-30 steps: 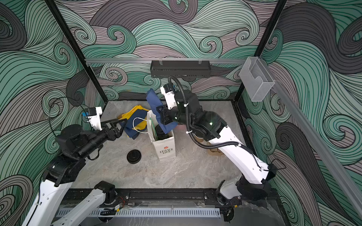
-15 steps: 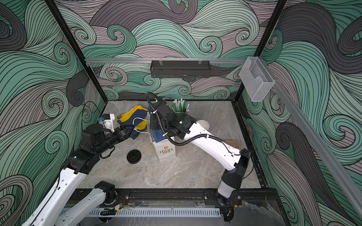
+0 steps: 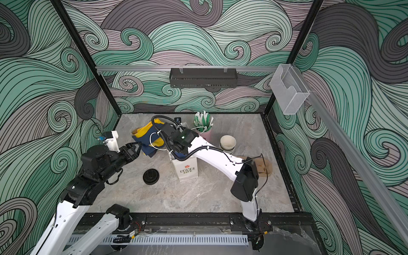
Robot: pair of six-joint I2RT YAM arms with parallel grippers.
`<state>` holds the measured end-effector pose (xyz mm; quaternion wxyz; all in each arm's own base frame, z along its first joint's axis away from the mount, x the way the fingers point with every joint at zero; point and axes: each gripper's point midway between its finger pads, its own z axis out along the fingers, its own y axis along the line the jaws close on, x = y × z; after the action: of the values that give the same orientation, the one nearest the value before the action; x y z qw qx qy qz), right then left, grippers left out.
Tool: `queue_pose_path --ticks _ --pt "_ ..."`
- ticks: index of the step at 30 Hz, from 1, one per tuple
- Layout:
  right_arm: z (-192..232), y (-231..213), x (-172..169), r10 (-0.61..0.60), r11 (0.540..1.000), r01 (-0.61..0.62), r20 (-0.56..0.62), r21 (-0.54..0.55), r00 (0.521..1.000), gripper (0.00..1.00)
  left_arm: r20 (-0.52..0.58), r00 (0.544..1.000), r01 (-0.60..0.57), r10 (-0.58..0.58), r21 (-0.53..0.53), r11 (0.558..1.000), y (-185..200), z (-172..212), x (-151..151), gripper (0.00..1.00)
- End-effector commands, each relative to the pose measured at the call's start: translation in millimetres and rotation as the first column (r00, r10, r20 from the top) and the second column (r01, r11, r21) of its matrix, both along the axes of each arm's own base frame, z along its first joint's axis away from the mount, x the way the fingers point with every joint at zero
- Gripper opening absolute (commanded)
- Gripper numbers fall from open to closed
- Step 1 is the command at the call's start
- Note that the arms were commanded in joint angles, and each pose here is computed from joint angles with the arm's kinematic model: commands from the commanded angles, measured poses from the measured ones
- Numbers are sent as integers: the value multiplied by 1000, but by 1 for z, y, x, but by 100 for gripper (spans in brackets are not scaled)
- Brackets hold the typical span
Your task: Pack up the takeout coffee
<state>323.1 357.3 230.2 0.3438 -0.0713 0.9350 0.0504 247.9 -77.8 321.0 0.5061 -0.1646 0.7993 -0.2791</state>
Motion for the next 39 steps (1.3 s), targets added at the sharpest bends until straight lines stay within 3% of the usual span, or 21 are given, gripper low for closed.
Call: queue_pose_path --ticks 1,6,13,16,19,24,27,32,39 --pt "7 -6 1 -22 1000 22 15 -19 1000 4 -5 996 -86 87 74 994 22 4 -10 52" --pt "18 -8 1 -14 1000 14 27 -8 1000 38 -63 986 -148 152 62 987 31 -8 -11 53" --pt "74 -13 -9 67 996 -73 99 59 993 61 -194 953 -219 231 78 973 39 -31 -10 55" --pt "93 -20 -16 106 991 -115 128 67 986 61 -242 941 -228 238 70 971 36 -41 -3 56" --pt "104 -26 -23 144 986 -154 139 68 980 52 -279 933 -225 226 38 974 29 -51 7 56" --pt "112 -25 -32 202 969 -216 117 117 972 45 -382 899 -267 216 -85 960 20 -76 28 55" --pt "116 -29 -30 208 967 -223 123 121 970 44 -472 858 -311 203 -162 936 19 -93 43 53" --pt "125 -40 -19 194 971 -212 152 109 969 43 -554 797 -391 241 -168 905 29 -119 70 48" --pt "135 -54 -8 181 974 -201 187 99 966 43 -572 782 -428 248 -204 880 43 -152 129 47"
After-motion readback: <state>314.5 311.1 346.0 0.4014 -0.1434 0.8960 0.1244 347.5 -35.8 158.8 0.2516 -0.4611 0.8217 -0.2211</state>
